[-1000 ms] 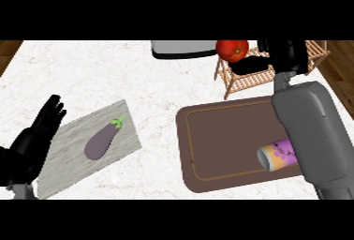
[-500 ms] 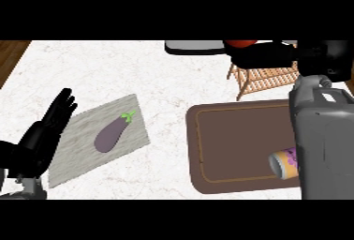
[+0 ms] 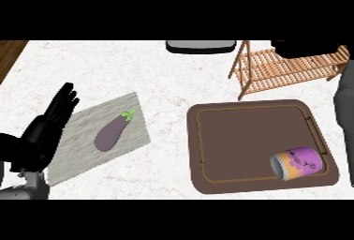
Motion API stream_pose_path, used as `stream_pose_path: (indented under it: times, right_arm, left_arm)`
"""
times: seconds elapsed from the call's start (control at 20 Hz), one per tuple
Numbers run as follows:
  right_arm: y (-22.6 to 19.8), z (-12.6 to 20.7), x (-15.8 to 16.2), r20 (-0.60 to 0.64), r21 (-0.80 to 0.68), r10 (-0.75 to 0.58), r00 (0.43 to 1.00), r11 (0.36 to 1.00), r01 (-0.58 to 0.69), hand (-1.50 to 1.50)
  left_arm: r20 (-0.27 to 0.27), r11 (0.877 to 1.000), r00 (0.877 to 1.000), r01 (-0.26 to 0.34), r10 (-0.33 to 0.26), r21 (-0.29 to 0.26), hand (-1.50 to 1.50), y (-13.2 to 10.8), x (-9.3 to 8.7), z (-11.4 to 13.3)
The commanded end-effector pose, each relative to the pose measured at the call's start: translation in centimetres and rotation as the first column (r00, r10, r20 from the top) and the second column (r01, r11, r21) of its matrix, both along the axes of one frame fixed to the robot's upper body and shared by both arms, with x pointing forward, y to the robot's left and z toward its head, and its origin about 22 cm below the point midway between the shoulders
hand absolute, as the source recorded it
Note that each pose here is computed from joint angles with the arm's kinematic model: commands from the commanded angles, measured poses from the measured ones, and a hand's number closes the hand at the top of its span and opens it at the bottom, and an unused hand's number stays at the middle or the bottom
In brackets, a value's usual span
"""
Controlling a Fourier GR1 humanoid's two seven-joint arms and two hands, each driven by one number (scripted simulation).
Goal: Pick the tomato from the tray and place it in the tiered shelf
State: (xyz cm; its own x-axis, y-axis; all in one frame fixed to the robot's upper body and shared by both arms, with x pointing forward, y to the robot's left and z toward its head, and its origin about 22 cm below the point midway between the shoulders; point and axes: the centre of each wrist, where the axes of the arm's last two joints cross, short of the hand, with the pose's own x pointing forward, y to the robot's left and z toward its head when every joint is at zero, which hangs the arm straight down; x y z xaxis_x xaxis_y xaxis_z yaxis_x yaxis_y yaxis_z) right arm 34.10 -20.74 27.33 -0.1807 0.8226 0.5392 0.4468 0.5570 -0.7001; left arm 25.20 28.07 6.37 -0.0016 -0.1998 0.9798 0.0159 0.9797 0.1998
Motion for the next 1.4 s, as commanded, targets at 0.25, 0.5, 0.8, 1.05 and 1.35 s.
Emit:
stream_pose_path:
  times: [0.25, 0.5, 0.8, 1.05, 1.35]
  right_arm:
    - [-2.1, 0.3, 3.7, 0.115, -0.357, -0.124, 0.986, 0.921, 0.157, 1.50]
    - [-2.6, 3.2, 6.0, 0.192, -0.391, -0.035, 0.981, 0.914, 0.109, 1.50]
    - [-2.5, 2.7, 7.2, 0.069, -0.323, 0.101, 0.992, 0.944, -0.074, 1.50]
    - [-2.1, 0.4, 8.2, -0.131, -0.479, 0.143, 0.981, 0.858, -0.189, 1.50]
    - [-4.9, -3.1, 9.3, -0.261, -0.509, 0.140, 0.955, 0.821, -0.259, 1.50]
  left_arm:
    - [0.005, 0.999, 0.999, 0.035, -0.035, -0.014, 0.00, -1.0, -1.5, -1.4]
    - [0.008, 0.999, 0.999, 0.038, -0.038, -0.018, 0.00, -0.3, 0.8, -0.6]
    - [0.007, 0.999, 1.000, 0.028, -0.028, -0.020, 0.00, 0.9, 1.9, 0.3]
    - [-0.009, 1.000, 1.000, 0.026, -0.026, -0.010, 0.00, 0.2, 0.4, -0.4]
    - [-0.001, 1.000, 1.000, 0.017, -0.017, 0.002, 0.00, 0.4, 0.7, -0.2]
